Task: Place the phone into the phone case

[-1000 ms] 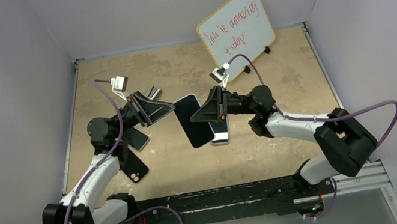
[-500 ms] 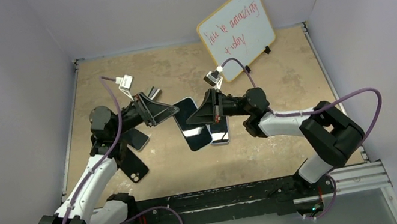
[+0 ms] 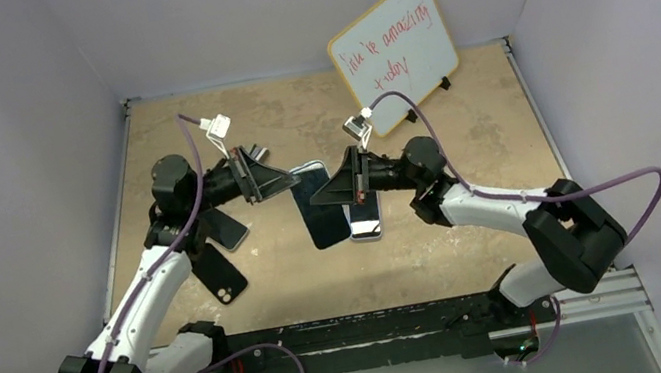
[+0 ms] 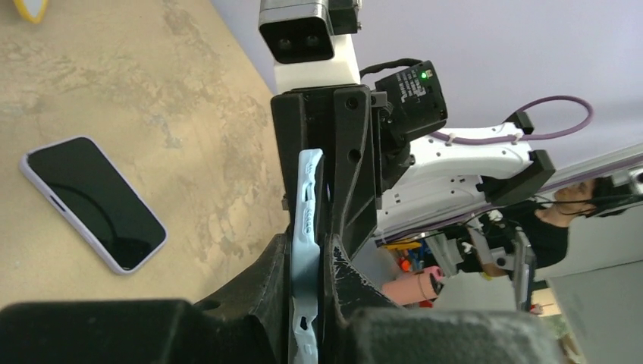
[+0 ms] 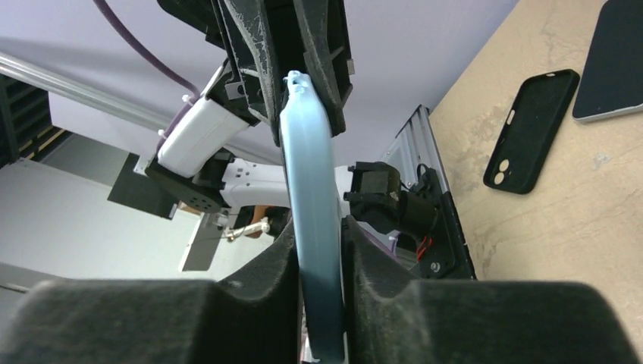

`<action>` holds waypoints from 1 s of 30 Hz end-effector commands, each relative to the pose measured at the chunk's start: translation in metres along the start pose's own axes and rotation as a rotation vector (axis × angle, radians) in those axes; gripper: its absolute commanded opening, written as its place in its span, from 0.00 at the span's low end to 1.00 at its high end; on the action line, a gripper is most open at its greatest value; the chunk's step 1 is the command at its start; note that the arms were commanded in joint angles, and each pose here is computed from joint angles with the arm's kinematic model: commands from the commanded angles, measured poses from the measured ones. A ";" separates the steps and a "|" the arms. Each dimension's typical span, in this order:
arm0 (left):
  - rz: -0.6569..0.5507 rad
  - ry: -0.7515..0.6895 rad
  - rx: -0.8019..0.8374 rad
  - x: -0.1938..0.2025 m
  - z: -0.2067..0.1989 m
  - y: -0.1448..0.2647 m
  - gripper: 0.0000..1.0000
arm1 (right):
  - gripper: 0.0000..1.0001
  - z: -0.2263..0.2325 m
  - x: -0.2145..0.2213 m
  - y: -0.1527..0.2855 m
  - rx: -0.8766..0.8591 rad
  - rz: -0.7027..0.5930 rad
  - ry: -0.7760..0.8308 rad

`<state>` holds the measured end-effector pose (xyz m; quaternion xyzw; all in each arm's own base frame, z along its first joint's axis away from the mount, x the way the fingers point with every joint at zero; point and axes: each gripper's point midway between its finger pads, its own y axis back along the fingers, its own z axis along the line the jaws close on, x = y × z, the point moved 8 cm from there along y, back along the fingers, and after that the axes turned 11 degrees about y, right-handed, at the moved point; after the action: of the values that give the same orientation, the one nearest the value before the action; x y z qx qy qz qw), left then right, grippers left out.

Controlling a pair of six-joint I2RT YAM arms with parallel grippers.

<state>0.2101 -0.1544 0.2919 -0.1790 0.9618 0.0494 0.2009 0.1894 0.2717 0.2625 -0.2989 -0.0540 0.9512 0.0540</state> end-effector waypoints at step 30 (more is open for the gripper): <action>0.118 0.054 0.117 0.056 0.016 -0.004 0.29 | 0.08 0.026 -0.040 -0.002 0.049 -0.338 0.130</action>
<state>0.1707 -0.1701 0.2566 -0.1125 0.9797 0.0074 0.1655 0.2004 0.2682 0.2854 -0.3187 -0.0314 0.9309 0.1757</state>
